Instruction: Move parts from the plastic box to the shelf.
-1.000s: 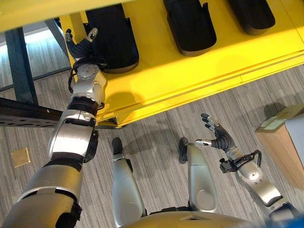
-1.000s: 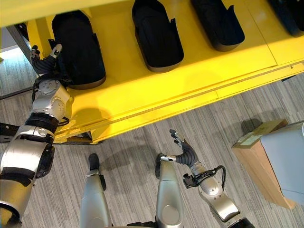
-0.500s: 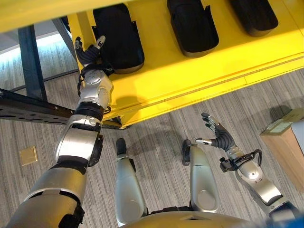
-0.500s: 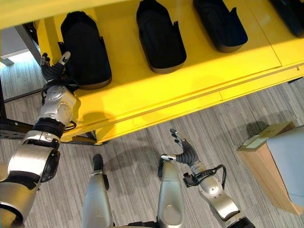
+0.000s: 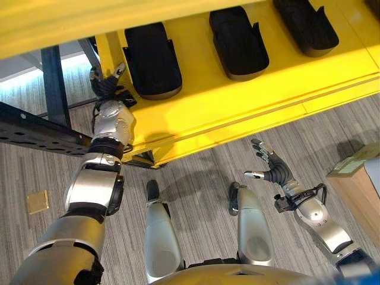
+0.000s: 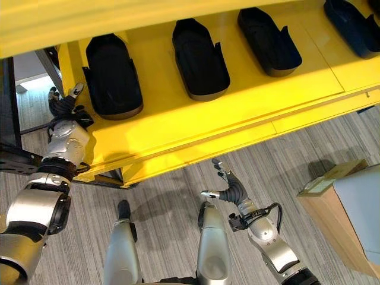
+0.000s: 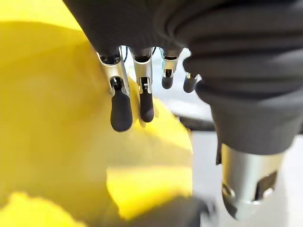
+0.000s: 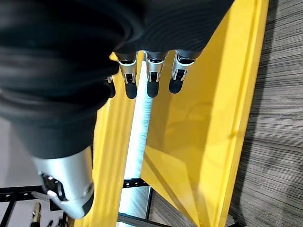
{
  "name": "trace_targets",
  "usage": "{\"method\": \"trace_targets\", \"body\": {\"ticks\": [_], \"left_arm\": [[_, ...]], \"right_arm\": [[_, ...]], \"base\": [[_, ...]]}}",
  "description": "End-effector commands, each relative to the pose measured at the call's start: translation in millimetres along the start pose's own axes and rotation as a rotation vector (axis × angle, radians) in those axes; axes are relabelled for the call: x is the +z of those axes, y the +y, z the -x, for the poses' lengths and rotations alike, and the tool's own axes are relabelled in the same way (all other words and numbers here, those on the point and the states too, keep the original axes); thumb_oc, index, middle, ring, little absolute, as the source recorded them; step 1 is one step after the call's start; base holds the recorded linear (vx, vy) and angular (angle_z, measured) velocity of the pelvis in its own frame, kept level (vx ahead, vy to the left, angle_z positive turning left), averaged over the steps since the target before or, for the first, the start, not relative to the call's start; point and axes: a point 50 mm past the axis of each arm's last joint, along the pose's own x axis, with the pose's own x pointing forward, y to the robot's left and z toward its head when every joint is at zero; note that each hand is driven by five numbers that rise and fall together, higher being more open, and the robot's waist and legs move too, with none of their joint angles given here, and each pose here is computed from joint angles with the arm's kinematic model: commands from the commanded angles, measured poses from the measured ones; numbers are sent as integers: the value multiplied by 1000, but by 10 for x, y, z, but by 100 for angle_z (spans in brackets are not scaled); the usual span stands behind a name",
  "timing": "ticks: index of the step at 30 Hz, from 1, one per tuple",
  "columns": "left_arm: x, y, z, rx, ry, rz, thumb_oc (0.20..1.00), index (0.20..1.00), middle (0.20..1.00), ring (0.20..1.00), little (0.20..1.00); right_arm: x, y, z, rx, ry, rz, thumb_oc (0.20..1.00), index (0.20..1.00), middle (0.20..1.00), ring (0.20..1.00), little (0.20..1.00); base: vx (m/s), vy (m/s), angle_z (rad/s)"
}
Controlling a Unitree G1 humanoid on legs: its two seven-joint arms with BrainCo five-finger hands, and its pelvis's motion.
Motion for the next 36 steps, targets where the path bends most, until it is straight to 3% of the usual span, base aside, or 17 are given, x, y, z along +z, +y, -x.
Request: {"method": "trace_targets", "body": {"ticks": [1,14,17,22,31,36], "left_arm": [[5,352,-54,69,-57,-75,1000,1000,1000,1000,1000],[-166,462,44,6,-102,-187,1000,1000,1000,1000,1000],[-329,354,289,-120,-148,-163,1000,1000,1000,1000,1000],[-692,543,880,-335,-160,-168,1000,1000,1000,1000,1000],[-897,732,1187,-453,-99,-191,1000,1000,1000,1000,1000],[-971,748,1384,-614,-51,-206,1000,1000,1000,1000,1000]], "right_arm": [[142,-59,-38,-33,-89,-16,1000,1000,1000,1000,1000],[117,-71,-42,-54,-81,-40,1000,1000,1000,1000,1000],[91,-114,-31,-92,-71,-42,1000,1000,1000,1000,1000],[14,-210,-11,-151,-40,-32,1000,1000,1000,1000,1000],[-39,-265,50,-170,-18,-19,1000,1000,1000,1000,1000],[-55,-265,62,-159,-11,-12,1000,1000,1000,1000,1000]], "base": [[0,0,0],[56,30,1],[128,32,4],[193,61,-4],[59,29,-8],[9,35,-12]]}}
